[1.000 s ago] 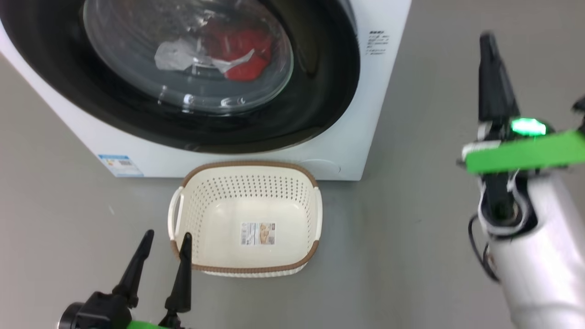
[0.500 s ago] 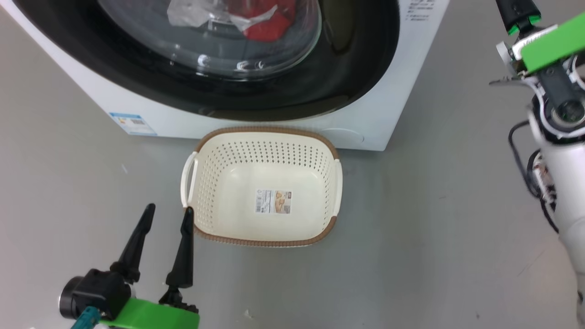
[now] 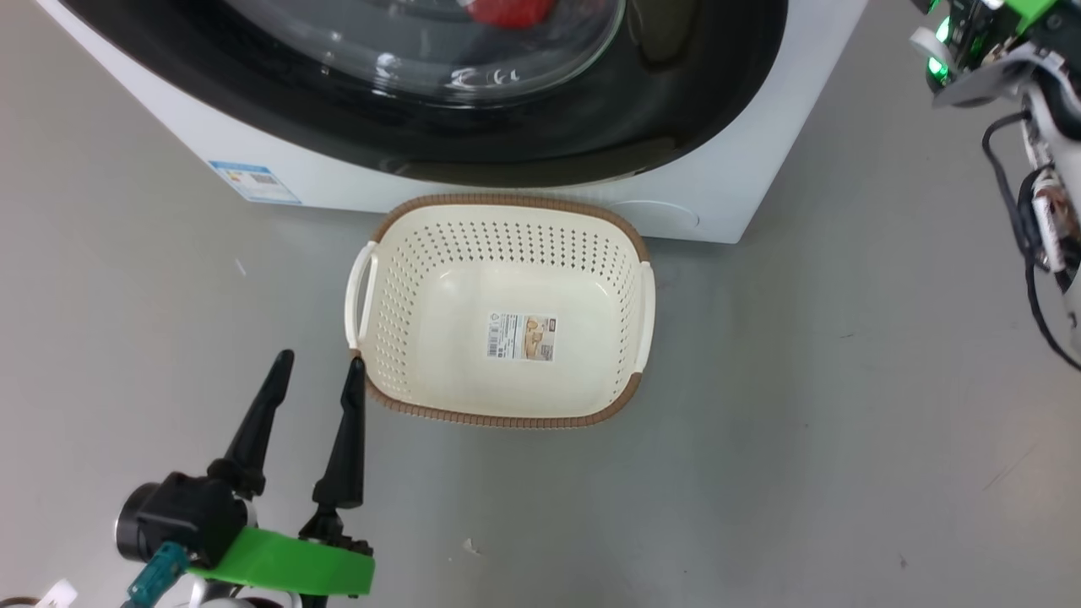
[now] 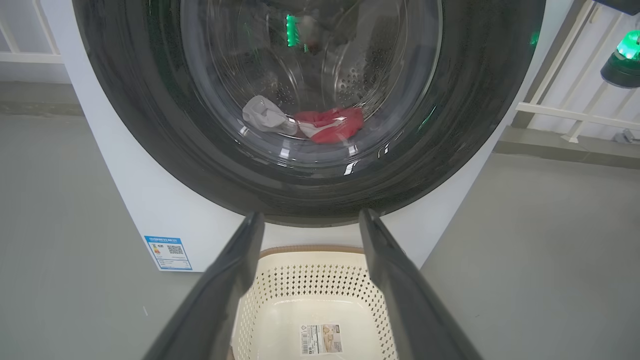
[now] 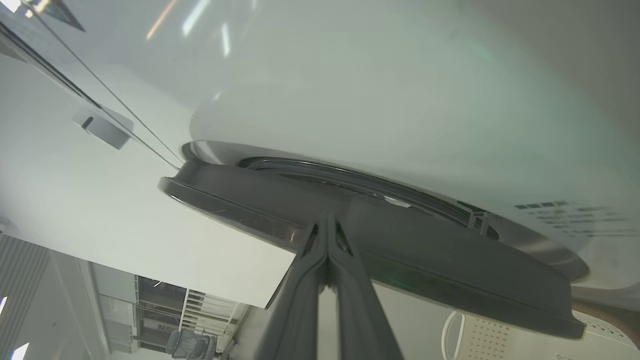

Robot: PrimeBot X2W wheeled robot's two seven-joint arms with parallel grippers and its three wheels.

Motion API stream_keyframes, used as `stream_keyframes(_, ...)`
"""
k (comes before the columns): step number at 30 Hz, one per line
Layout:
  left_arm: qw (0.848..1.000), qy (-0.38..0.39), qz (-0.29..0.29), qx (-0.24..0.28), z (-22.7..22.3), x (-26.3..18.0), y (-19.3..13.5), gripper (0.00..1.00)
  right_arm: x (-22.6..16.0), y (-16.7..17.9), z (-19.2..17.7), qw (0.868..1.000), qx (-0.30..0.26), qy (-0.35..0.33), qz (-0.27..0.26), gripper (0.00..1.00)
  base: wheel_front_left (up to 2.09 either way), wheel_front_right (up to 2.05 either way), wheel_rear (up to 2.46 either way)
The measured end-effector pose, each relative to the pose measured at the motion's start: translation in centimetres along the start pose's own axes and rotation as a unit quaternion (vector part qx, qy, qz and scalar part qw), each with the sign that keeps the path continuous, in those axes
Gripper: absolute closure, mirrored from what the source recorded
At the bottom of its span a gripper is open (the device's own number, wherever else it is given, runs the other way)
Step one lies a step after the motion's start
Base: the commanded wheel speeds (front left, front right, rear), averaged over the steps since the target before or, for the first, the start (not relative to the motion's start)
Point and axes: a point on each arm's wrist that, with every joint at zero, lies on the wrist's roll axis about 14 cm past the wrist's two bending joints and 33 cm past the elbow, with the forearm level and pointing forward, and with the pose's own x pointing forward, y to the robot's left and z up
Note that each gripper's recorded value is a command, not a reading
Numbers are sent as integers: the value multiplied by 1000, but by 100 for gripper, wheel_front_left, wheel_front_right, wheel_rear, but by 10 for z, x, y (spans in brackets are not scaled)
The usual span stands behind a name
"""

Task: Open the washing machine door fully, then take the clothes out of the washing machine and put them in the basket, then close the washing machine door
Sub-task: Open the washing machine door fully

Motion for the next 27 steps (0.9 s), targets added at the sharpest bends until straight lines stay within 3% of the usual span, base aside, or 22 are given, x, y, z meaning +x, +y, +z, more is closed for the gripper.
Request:
stream_keyframes(10, 1000, 10, 4, -2, -7, 4, 3, 0, 20, -14, -6, 998, 20, 52, -17, 100, 0, 0, 0)
stream_keyframes(27, 1000, 12, 7, -6, -9, 6, 5, 0, 39, -25, -11, 996, 20, 77, -34, 100, 0, 0, 0)
